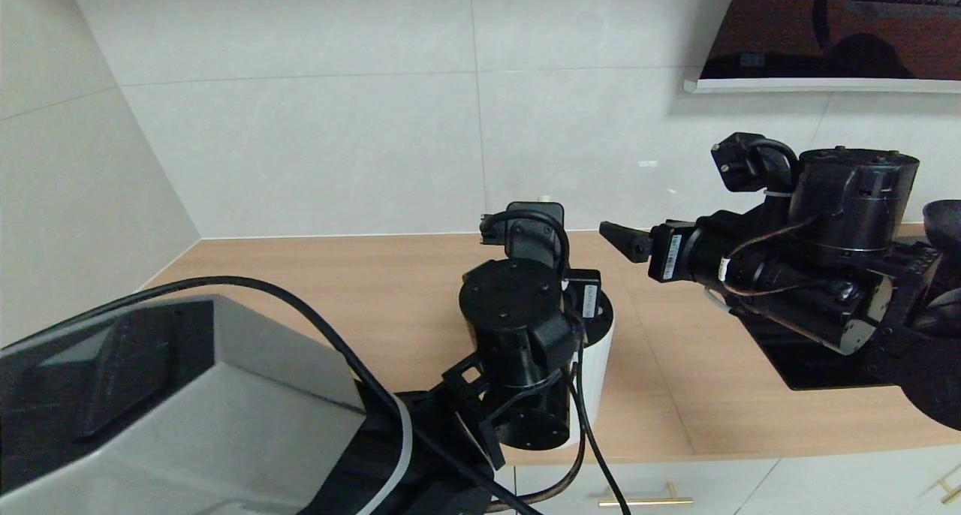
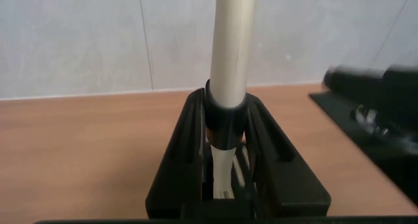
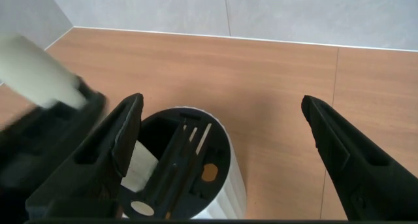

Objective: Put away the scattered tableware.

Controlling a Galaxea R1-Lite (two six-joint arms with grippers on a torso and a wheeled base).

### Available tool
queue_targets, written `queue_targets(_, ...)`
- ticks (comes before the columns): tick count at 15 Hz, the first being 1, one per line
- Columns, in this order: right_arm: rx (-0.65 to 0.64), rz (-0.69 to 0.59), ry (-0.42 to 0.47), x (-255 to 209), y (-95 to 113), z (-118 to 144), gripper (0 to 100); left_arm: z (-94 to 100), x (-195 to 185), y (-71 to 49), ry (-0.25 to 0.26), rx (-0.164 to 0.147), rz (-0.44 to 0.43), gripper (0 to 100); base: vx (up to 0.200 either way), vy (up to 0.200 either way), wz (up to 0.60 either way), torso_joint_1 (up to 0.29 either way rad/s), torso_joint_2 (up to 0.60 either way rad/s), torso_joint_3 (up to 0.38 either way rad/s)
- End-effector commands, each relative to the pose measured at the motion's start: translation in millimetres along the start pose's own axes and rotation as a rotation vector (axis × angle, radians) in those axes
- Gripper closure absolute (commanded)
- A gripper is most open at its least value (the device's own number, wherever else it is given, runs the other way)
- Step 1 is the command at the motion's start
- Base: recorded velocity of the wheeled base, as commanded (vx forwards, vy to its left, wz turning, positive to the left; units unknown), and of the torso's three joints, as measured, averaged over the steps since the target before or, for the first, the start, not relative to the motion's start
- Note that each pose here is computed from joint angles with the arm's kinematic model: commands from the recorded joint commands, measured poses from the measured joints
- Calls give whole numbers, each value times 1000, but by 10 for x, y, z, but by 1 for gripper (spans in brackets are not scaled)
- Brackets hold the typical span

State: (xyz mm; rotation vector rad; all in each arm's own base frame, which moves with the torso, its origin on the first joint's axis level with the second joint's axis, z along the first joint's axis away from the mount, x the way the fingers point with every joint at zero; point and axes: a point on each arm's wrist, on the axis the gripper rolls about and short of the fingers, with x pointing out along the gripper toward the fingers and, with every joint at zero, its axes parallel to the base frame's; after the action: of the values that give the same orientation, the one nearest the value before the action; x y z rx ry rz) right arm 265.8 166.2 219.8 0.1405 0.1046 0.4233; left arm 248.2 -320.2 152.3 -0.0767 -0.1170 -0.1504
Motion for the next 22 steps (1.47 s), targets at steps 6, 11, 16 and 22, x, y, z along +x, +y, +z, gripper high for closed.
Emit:
queue_targets(6,-3,-1,12,17,-2,-35,0,-172,-12,3,37,29,2,100,0,0,0,0,0,0)
queue_targets(11,-3,-1,12,11,2,-35,0,-305,-9,-6,62,50,5,100,0,0,0,0,0,0)
queue_targets(16,-4,-1,19,11,3,-58,0,-379,-34,6,81,69,3,100,0,0,0,0,0,0)
queue_targets(22,-4,-1,19,11,3,-58,0,-379,-34,6,81,69,3,0,0,0,0,0,0,0)
